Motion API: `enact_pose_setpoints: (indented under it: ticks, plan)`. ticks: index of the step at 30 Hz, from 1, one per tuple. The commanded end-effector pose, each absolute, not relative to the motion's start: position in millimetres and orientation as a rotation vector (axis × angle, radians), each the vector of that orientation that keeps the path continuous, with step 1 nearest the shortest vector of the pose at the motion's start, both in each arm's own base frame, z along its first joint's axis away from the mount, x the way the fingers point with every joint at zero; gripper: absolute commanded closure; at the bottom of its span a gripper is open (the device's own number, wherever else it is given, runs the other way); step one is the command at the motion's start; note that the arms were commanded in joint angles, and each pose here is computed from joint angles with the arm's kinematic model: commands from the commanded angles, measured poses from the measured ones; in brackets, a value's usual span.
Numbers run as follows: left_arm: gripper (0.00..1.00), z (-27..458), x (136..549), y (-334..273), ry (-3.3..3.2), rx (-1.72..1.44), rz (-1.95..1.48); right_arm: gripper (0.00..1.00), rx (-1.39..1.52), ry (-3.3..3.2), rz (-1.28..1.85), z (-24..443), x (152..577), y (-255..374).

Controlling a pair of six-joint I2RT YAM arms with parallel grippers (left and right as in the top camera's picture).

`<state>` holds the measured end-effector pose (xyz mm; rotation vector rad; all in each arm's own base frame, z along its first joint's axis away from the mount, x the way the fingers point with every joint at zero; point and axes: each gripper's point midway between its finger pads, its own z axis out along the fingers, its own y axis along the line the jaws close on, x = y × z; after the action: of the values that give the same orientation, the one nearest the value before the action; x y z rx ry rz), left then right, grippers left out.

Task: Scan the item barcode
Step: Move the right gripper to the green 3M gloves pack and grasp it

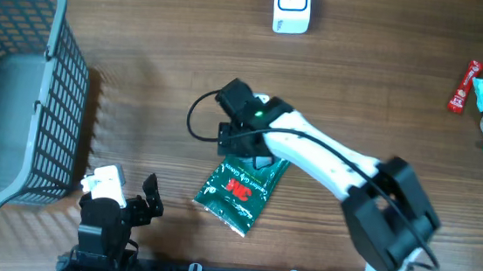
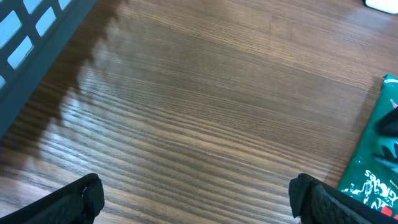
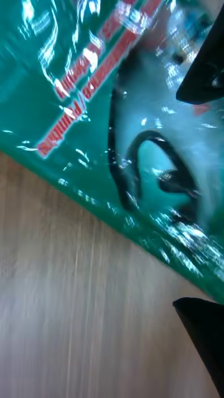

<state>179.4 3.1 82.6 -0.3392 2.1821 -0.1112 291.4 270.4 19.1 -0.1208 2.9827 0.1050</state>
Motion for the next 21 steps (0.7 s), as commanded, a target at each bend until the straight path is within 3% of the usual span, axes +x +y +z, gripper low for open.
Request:
enact_pose_setpoints:
  ticks: [1,3,9,12,14,16,17,19,21]
  plan:
    - [0.0,83,180,1,2.179,-0.316,-0.114,0.01,-0.156,3.006,0.005,3,294,263]
    - [0.0,83,180,1,2.179,-0.316,-0.114,0.01,-0.252,2.983,-0.029,8,297,261]
    - [0.0,83,180,1,2.179,-0.316,-0.114,0.0,-1.065,2.785,0.075,6,297,284]
    - [0.0,83,180,1,2.179,-0.316,-0.114,0.0,-1.329,2.675,0.028,3,295,281]
    - [0.0,83,180,1,2.179,-0.316,-0.115,0.0,-1.163,2.694,-0.084,11,310,272]
    - [0.0,83,180,1,2.179,-0.316,-0.114,0.03,-0.809,2.757,-0.129,39,322,267]
    - [0.0,83,180,1,2.179,-0.316,-0.115,0.07,-0.672,2.774,-0.132,55,325,264]
    - [0.0,83,180,1,2.179,-0.316,-0.114,0.25,-0.408,2.787,-0.073,93,323,257]
    - [0.0,83,180,1,2.179,-0.316,-0.114,0.63,-0.275,2.794,-0.043,105,319,252]
